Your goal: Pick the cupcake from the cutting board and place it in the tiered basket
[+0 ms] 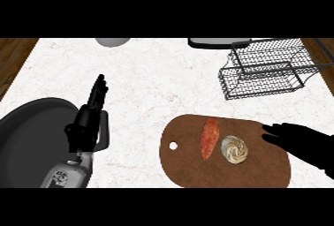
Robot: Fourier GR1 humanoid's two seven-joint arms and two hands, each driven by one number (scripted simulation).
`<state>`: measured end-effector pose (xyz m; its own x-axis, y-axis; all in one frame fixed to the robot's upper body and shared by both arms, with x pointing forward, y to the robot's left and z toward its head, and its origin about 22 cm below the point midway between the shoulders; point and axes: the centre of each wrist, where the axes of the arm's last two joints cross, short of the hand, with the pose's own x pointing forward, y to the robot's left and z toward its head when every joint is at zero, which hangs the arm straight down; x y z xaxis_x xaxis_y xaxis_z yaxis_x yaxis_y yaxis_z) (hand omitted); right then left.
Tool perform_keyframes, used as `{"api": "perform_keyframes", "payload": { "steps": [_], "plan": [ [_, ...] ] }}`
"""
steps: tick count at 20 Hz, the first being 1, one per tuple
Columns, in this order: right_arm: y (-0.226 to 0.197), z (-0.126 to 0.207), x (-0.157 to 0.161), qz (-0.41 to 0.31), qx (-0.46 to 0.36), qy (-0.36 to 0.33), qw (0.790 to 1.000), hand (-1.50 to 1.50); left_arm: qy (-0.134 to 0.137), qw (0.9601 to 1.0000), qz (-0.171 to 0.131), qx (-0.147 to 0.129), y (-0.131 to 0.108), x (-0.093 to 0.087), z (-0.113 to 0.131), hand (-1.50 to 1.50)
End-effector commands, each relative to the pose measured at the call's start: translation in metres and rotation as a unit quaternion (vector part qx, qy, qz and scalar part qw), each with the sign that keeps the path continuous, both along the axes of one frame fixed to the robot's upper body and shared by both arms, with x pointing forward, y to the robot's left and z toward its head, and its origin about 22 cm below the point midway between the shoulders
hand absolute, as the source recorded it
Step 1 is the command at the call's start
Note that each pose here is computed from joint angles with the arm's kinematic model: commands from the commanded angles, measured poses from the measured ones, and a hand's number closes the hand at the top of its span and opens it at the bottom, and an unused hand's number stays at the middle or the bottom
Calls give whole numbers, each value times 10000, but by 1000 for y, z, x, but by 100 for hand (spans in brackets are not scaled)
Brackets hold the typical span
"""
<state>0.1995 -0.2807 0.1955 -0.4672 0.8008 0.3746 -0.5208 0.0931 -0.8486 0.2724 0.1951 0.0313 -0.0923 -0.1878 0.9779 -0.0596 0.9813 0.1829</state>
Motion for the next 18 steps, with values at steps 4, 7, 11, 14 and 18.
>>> {"api": "perform_keyframes", "payload": {
  "steps": [4,7,11,14,18],
  "plan": [
    [-2,2,-5,-73,-379,-260,9989,-150,27,9999,85,63,14,2,5,0],
    [0,-21,5,34,-451,-343,9984,-150,64,10000,26,-16,3,-12,6,0],
    [16,-18,4,418,-609,-501,9960,-150,6,10000,7,71,-6,14,2,0],
    [20,-18,5,545,-661,-737,9936,-150,16,10000,-35,-20,-13,11,1,0],
    [5,-47,6,329,-726,-860,9931,-150,38,10000,10,-46,9,4,-13,0]
  ]
}}
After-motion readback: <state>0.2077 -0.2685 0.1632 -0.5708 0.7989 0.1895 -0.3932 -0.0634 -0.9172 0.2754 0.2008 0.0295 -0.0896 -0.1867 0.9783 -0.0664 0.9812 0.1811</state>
